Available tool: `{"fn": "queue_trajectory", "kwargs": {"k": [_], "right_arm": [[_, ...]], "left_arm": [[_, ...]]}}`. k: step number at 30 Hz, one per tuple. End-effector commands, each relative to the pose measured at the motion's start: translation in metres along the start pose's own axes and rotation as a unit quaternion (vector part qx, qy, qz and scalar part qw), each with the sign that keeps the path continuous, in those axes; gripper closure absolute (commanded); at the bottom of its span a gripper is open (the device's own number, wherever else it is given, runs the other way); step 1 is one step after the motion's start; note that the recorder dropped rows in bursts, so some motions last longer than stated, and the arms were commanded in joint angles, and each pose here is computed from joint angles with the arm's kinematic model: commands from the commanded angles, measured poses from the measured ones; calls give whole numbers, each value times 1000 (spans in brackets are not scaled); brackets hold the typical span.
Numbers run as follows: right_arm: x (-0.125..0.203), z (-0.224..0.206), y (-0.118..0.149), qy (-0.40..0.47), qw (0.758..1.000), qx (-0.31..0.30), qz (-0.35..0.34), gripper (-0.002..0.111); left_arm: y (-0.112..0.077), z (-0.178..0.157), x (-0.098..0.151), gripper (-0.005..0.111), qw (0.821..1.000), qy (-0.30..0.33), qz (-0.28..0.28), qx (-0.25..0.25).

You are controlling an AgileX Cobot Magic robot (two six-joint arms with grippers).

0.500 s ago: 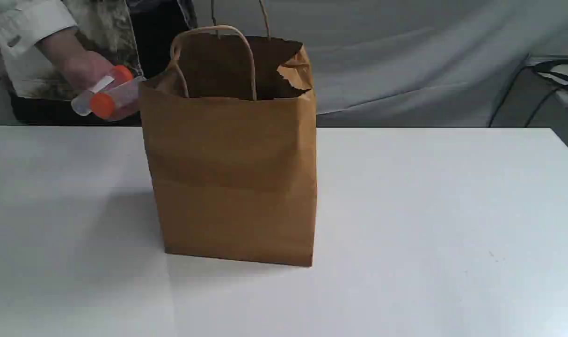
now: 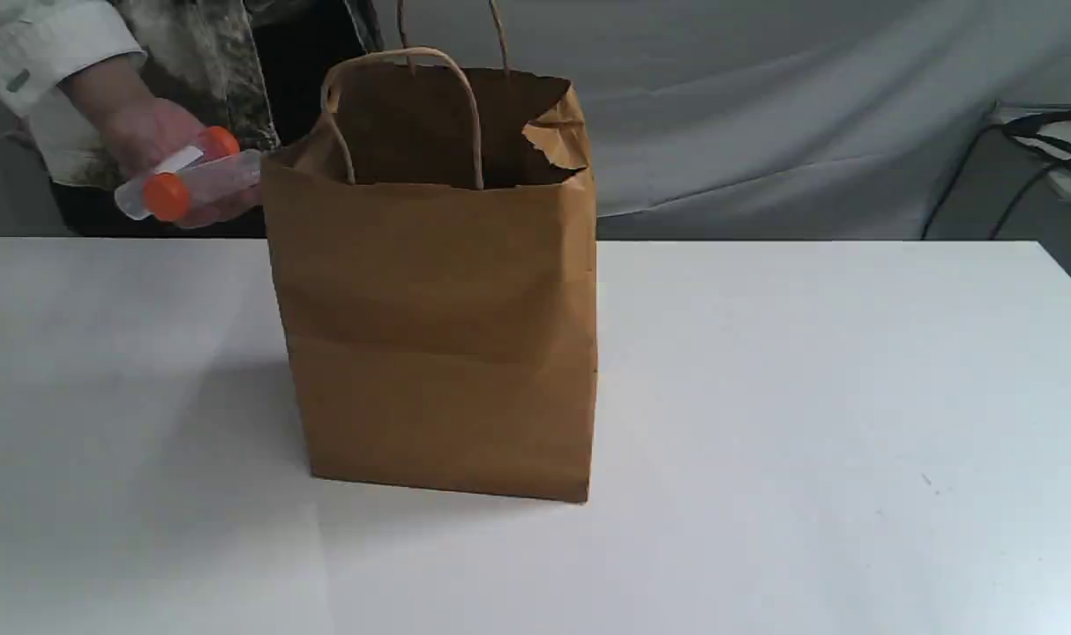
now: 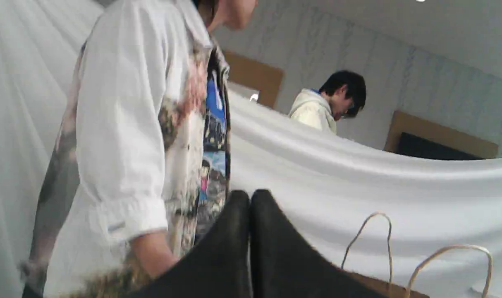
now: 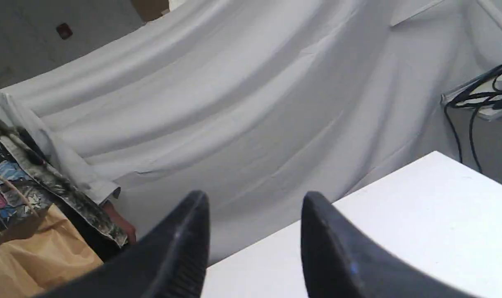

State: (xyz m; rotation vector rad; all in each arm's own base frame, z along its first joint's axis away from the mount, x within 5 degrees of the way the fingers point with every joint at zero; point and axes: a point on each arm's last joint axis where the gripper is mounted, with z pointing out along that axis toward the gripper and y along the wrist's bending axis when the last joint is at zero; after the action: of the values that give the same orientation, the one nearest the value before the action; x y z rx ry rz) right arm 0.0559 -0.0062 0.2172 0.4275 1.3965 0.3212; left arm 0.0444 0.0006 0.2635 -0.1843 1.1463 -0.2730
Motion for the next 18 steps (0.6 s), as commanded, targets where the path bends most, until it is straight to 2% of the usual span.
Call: {"fn": "queue_trajectory", "kwargs": {"k": [1, 4, 9, 12, 13, 16, 18], "right_arm": [[1, -1, 0, 2, 1000, -2, -12, 72], [1, -1, 0, 2, 1000, -2, -28, 72], [1, -1, 0, 2, 999, -2, -40, 72], [1, -1, 0, 2, 999, -2, -40, 72], [1, -1, 0, 2, 999, -2, -40, 72], [1, -1, 0, 2, 999, -2, -40, 72], [1, -1, 0, 2, 999, -2, -40, 72]], "left_arm": [[-11, -1, -20, 107, 990, -79, 105, 44], [-19, 0, -40, 107, 970, -101, 218, 45], [-31, 19, -75, 107, 947, -123, 295, 38], [-34, 45, -95, 107, 937, -107, 331, 12], [-32, 56, -102, 107, 940, -96, 328, -6], [-23, 91, -123, 107, 965, -81, 235, -84], [-20, 115, -137, 107, 972, -68, 189, -126]]}}
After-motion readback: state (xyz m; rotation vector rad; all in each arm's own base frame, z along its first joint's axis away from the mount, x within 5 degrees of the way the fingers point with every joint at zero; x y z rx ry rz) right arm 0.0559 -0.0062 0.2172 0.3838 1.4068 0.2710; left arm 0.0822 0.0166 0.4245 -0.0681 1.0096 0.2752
